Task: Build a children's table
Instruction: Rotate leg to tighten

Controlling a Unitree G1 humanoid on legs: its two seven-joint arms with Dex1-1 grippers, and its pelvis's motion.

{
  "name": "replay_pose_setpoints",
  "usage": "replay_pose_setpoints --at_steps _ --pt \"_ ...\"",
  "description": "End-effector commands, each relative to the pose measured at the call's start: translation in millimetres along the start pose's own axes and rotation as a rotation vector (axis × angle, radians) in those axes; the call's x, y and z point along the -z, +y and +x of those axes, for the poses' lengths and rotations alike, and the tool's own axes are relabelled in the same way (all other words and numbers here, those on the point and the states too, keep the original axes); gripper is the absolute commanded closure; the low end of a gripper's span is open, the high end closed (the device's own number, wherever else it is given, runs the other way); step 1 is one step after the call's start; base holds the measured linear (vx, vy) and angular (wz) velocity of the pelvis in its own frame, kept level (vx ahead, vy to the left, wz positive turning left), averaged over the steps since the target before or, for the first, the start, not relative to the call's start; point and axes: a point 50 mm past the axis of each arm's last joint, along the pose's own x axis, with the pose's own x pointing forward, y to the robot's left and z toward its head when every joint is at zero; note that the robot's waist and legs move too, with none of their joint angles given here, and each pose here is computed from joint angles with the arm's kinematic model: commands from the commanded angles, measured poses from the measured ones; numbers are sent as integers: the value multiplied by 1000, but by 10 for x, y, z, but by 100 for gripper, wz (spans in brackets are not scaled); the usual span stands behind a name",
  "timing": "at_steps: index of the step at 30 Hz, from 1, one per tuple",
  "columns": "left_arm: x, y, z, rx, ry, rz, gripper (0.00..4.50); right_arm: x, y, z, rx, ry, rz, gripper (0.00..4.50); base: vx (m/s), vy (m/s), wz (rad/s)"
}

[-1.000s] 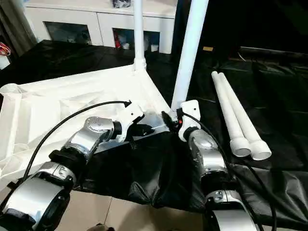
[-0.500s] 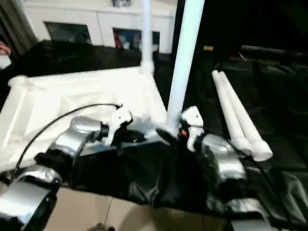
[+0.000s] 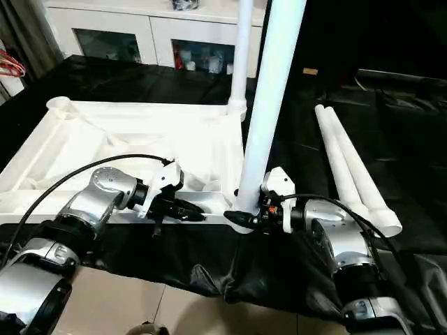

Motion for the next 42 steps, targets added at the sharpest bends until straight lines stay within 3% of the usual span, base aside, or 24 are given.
replay_pose_setpoints --at_steps 1,5,9,14,18,21,24,27,31,34,42 --pt "-246 68 64 -83 -104 53 450 25 255 307 -165 -11 13 167 0 0 0" --pt "-275 104 117 -144 -114 37 450 37 202 369 -57 -23 36 176 0 0 0" --pt "-399 168 261 -254 -140 13 450 101 -2 518 279 1 89 178 0 0 0" --pt "-561 217 428 -359 -165 -12 450 146 -131 602 527 20 153 178 0 0 0" --pt "-708 176 604 -367 -201 34 450 113 -199 650 664 -3 174 178 0 0 0" --pt "-697 163 620 -359 -191 53 450 110 -222 638 685 -27 203 108 0 0 0" --pt "-683 148 627 -346 -190 70 450 93 -258 607 700 -65 248 80 0 0 0" --pt "-664 149 625 -347 -191 72 450 69 -289 571 719 -64 207 61 0 0 0" --pt "-640 152 610 -354 -188 87 450 0 -325 428 709 -91 140 61 0 0 0" --pt "-610 168 592 -372 -192 77 450 -56 -297 168 670 -112 56 61 0 0 0" --pt "-561 175 578 -377 -190 79 450 -59 -206 -196 613 -99 -18 61 0 0 0"
